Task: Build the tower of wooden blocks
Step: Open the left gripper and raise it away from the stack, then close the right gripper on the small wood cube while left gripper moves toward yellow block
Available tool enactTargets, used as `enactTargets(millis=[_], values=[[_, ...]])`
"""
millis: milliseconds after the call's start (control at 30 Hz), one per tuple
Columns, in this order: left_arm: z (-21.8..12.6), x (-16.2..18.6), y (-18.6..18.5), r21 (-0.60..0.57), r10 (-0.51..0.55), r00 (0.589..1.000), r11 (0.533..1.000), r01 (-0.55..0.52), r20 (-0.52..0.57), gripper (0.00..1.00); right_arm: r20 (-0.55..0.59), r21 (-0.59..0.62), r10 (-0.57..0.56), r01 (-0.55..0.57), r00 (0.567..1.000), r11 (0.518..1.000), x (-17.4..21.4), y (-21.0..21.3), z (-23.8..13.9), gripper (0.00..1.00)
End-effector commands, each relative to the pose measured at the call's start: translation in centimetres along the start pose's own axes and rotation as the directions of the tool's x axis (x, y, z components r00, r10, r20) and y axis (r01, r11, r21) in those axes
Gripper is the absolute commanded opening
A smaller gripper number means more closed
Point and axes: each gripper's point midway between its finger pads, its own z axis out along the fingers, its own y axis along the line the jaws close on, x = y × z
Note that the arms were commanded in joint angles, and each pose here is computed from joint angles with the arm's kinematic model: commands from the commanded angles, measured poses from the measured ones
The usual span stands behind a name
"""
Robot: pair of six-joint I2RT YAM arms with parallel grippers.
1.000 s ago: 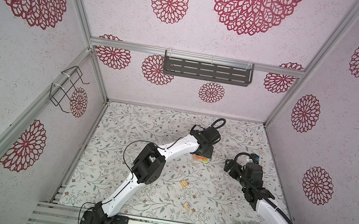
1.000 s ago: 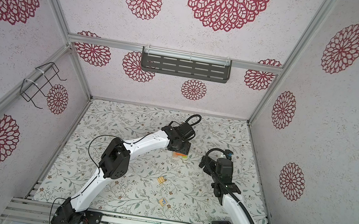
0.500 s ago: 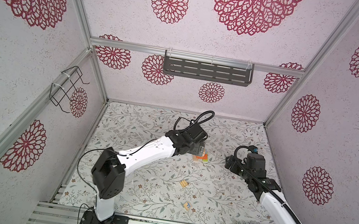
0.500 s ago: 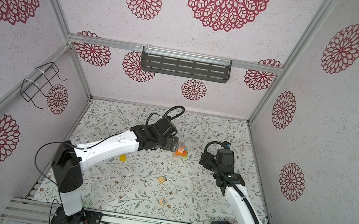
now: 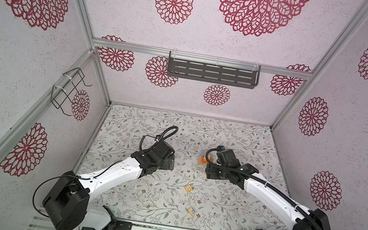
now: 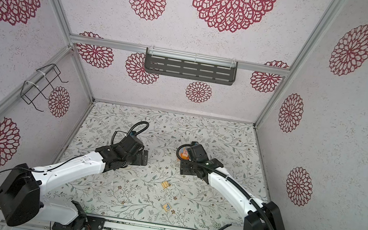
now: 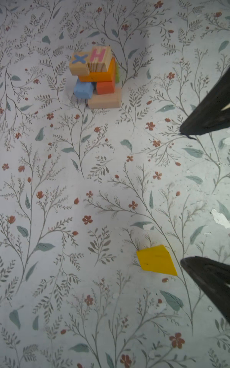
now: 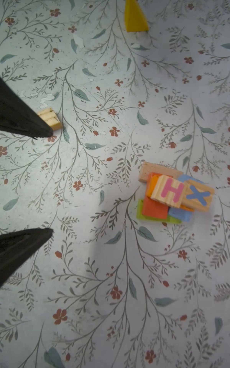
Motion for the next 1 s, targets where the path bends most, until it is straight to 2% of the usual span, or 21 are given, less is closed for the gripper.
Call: enactTargets(millis=[0,267,533,733,967], values=[[-0.8,-1.2,0.1,0.044,-0.063,0.996,0.997,0.060,0.070,0.97,-0.052,-0.023,-0.111,0.110,0.992,0.994,1.0,2.0,0.5,0.75],[-0.4,0.2,2.6,0.004,-0.094,0.990,0.996,0.094,0.110,0.97,-0.161,-0.148,-0.311,0.289,0.937,0.946,4.0,6.7,3.3,0.64],[0.2,0.2,5.5,-0.036,-0.145,0.981,0.988,0.151,0.128,0.97,-0.216,-0.234,-0.425,0.376,0.879,0.897,6.6,9.5,4.6,0.62],[0.7,0.3,6.6,-0.052,-0.157,0.980,0.985,0.164,0.124,0.97,-0.258,-0.249,-0.483,0.425,0.837,0.870,8.0,10.2,5.2,0.60],[1.1,0.4,7.0,-0.047,-0.170,0.979,0.983,0.176,0.113,0.97,-0.295,-0.192,-0.491,0.452,0.820,0.871,8.1,9.5,6.2,0.55]])
